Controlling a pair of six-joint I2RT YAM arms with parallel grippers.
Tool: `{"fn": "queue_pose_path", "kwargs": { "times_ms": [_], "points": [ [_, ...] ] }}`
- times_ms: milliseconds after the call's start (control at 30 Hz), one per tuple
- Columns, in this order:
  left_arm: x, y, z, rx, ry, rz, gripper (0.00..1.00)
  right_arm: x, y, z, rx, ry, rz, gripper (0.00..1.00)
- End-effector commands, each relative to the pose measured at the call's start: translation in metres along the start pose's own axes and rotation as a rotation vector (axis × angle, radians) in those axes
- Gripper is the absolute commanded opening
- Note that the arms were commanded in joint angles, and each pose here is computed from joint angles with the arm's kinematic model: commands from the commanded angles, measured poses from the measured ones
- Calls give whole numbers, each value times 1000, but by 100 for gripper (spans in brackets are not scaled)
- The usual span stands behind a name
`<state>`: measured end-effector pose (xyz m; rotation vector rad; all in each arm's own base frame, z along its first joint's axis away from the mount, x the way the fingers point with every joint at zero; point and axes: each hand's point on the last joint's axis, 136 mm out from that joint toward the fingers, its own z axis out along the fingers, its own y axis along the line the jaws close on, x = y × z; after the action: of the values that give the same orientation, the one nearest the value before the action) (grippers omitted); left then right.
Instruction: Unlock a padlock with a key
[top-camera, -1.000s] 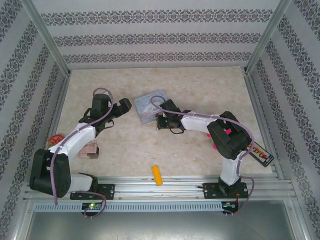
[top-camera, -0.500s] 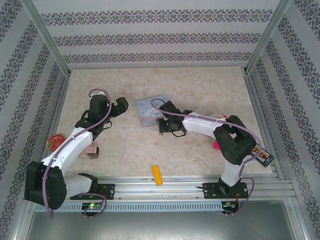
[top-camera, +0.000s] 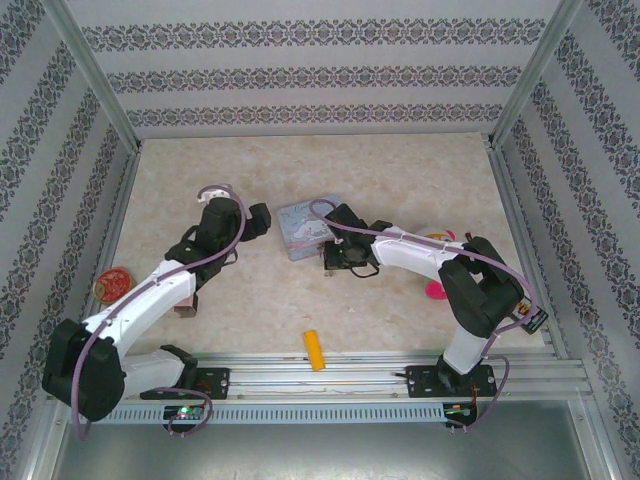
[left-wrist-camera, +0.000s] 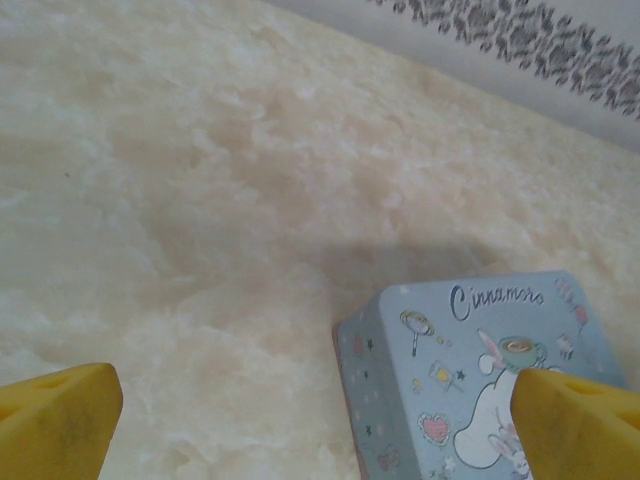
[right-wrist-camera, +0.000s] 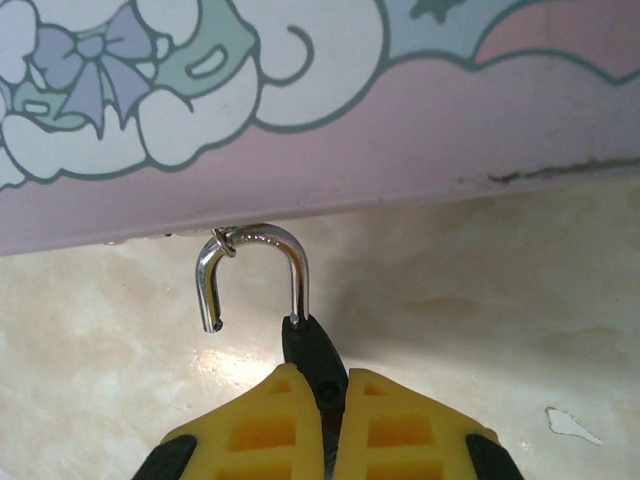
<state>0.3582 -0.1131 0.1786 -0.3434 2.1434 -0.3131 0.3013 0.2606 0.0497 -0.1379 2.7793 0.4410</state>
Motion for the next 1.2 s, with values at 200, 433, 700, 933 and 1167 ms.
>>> {"fn": "queue_pose_path", "kwargs": {
  "times_ms": [200,433,700,933,1167],
  "points": [
    [26,-21,27,65,75,48,99,7,1,-5,2,62,46,0],
    [36,-31,37,89,110,80,99,12,-19,-14,242,126,-20,0],
    [43,-35,46,90,139,74,99,9,-15,-3,276,153,-45,0],
    [45,-30,48,67,141,64,99,10,-6,13,208,147,-14,9],
    [44,-27,47,48,138,65,99,14,-7,19,197,151,3,17]
  ]
}}
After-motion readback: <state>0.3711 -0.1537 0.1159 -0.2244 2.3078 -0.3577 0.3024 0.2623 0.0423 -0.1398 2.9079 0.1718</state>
